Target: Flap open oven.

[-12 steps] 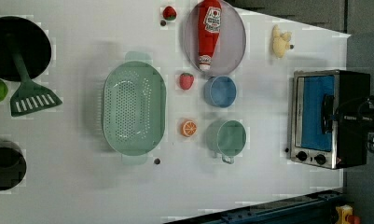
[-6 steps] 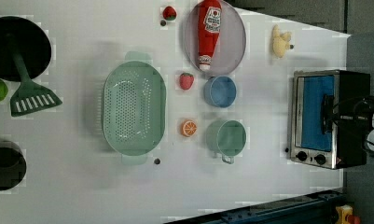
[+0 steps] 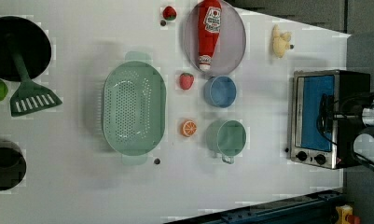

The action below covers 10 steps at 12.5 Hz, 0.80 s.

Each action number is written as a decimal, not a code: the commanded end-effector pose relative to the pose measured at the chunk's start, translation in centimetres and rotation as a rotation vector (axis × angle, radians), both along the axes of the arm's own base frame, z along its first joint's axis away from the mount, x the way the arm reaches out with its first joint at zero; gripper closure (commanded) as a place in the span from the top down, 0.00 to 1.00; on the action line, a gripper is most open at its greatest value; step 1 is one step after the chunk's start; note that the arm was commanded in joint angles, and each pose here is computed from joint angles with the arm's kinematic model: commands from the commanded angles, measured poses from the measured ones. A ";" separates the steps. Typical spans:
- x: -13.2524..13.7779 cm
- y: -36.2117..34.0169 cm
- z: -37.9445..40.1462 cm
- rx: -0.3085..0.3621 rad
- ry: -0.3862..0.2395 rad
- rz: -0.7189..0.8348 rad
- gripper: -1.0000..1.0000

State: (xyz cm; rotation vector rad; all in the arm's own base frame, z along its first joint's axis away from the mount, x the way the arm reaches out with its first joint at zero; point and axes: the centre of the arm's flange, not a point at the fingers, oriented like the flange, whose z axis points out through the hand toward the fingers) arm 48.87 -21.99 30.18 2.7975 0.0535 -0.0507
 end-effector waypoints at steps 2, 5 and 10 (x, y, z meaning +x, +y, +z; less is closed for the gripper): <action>1.3 8.6 -2.9 -0.090 0.011 -0.061 0.17; 1.5 12.1 -5.1 -0.211 0.026 -0.063 0.17; 1.2 17.0 -9.9 -0.344 0.032 -0.074 0.17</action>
